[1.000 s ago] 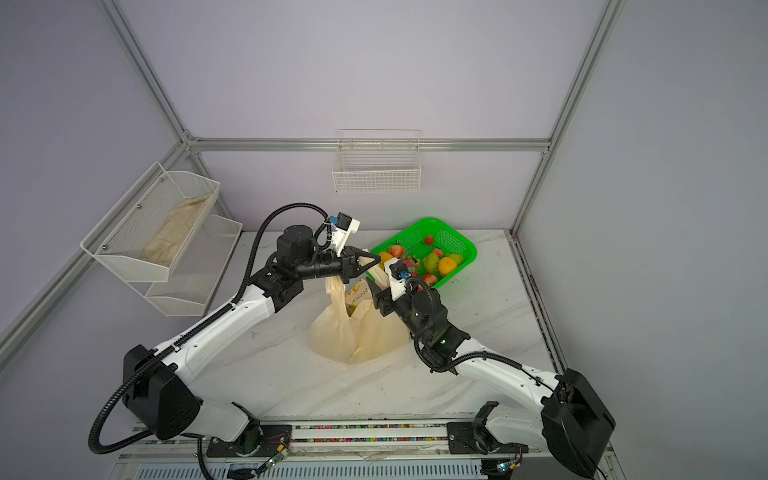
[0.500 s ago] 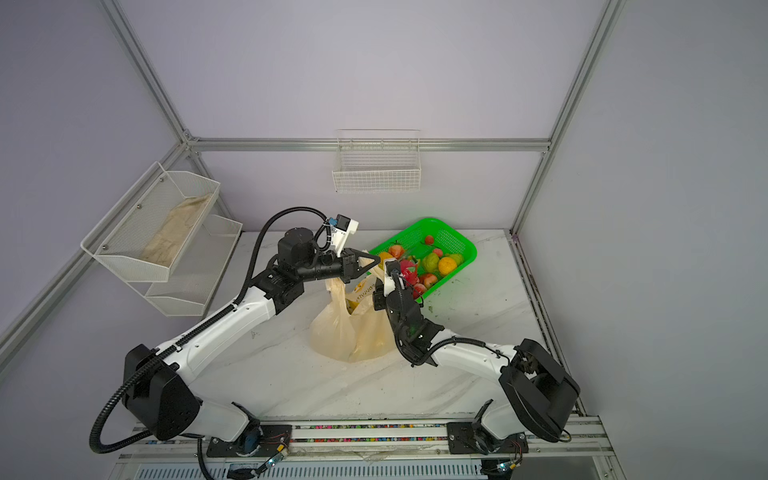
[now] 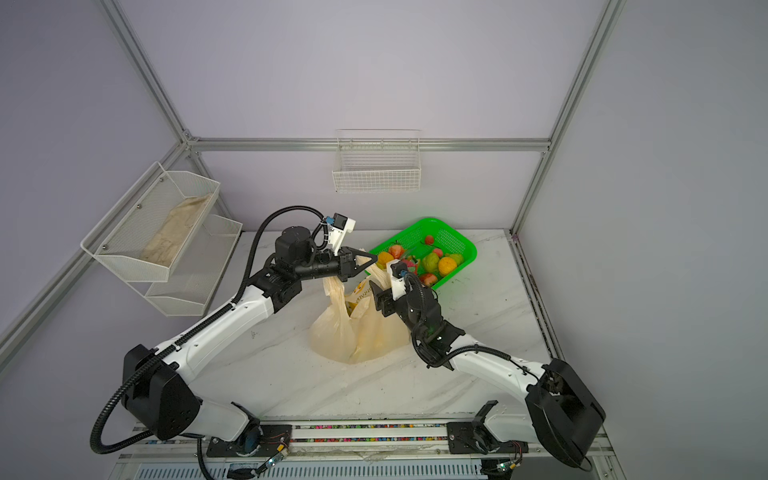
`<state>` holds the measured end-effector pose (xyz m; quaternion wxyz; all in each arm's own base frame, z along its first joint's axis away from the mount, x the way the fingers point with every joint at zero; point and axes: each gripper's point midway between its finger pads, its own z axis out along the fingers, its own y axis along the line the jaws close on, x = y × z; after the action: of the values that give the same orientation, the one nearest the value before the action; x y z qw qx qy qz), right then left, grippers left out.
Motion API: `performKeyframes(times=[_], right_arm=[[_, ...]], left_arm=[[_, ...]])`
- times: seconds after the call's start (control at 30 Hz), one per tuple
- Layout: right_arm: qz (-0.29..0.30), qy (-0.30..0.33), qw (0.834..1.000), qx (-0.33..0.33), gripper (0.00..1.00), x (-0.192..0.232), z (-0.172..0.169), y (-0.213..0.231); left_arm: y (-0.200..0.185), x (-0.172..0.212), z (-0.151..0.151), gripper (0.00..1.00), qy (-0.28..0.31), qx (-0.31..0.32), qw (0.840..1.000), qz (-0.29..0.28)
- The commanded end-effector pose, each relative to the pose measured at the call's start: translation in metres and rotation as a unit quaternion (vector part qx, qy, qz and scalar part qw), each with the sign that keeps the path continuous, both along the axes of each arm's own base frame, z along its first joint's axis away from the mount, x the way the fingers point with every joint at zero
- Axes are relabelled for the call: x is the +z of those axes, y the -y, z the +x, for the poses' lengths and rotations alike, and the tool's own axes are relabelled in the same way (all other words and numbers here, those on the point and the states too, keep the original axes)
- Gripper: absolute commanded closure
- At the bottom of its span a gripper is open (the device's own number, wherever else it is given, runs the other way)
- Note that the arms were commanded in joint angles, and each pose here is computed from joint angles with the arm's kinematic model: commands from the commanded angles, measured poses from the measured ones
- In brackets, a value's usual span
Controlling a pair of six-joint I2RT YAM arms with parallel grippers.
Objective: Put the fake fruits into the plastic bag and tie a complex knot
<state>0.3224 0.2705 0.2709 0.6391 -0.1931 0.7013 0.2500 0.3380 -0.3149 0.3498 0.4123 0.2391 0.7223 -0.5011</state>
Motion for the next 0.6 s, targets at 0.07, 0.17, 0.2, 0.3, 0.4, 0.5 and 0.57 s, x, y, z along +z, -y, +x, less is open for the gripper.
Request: performKeyframes(times=[0.07, 0.17, 0.2, 0.3, 0.4, 0.5, 0.57], right_arm=[[-0.003, 0.026, 0.985, 0.169, 0.17, 0.027, -0.023, -0.009], [-0.003, 0.039, 0.966, 0.254, 0.16, 0.035, -0.031, -0.016], [-0.002, 0.039, 0.958, 0.283, 0.16, 0.036, -0.032, -0.02], [0.002, 0.03, 0.934, 0.356, 0.25, 0.033, -0.038, -0.032], [0.009, -0.002, 0.918, 0.397, 0.48, 0.015, -0.039, -0.034], [0.011, -0.024, 0.916, 0.401, 0.67, -0.001, -0.041, -0.032], [0.017, -0.032, 0.915, 0.402, 0.75, -0.006, -0.043, -0.031]], left_arm=[[-0.005, 0.019, -0.008, 1.0, 0.033, -0.012, 0.999, -0.009], [-0.005, 0.021, -0.009, 1.0, 0.035, -0.015, 0.999, -0.011], [-0.006, 0.021, -0.009, 1.0, 0.036, -0.014, 0.999, -0.011], [-0.006, 0.023, -0.009, 1.0, 0.036, -0.016, 0.999, -0.013], [-0.008, 0.026, -0.008, 1.0, 0.037, -0.013, 0.999, -0.017], [-0.011, 0.029, -0.006, 1.0, 0.039, -0.007, 0.999, -0.022], [-0.013, 0.031, -0.005, 1.0, 0.039, -0.006, 0.999, -0.027]])
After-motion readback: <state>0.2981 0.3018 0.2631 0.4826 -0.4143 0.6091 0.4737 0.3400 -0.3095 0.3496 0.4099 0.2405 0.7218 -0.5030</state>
